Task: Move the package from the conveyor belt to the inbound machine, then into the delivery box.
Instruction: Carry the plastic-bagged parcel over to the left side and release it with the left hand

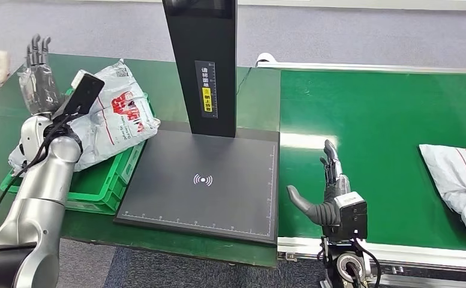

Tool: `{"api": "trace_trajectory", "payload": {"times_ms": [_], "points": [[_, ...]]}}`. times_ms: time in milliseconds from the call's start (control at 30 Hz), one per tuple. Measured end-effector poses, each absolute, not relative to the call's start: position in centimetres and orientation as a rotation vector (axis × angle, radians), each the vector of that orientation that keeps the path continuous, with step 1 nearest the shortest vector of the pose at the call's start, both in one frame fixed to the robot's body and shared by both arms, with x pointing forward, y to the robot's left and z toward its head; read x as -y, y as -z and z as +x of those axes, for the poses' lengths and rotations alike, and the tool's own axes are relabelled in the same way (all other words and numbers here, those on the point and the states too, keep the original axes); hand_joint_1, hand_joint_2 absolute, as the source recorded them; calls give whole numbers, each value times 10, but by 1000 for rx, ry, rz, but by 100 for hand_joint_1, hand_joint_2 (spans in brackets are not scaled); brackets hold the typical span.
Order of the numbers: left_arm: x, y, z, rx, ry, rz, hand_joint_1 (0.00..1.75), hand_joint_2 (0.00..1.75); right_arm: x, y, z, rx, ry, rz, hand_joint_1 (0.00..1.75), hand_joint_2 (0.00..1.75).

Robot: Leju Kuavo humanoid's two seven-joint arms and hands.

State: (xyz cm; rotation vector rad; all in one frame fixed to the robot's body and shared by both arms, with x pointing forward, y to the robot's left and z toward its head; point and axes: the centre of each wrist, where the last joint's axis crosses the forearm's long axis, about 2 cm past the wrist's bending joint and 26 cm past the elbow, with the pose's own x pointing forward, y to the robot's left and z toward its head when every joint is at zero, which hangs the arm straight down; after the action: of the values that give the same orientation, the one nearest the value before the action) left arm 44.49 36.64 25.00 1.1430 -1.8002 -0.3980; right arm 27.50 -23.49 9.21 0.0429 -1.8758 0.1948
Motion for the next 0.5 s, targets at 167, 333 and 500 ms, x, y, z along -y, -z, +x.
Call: {"api": "trace_trajectory", "payload": {"times_ms": [167,333,500], "points": [[-352,-234,440,1951,217,532,0,175,236,-93,280,1898,-189,52,0,175],[-355,-229,442,1815,283,928,0,175,235,-94,284,1902,-203,59,0,175],[-364,-224,456,1368,609,1175,0,175,232,-96,290,1898,-215,68,0,175]]}}
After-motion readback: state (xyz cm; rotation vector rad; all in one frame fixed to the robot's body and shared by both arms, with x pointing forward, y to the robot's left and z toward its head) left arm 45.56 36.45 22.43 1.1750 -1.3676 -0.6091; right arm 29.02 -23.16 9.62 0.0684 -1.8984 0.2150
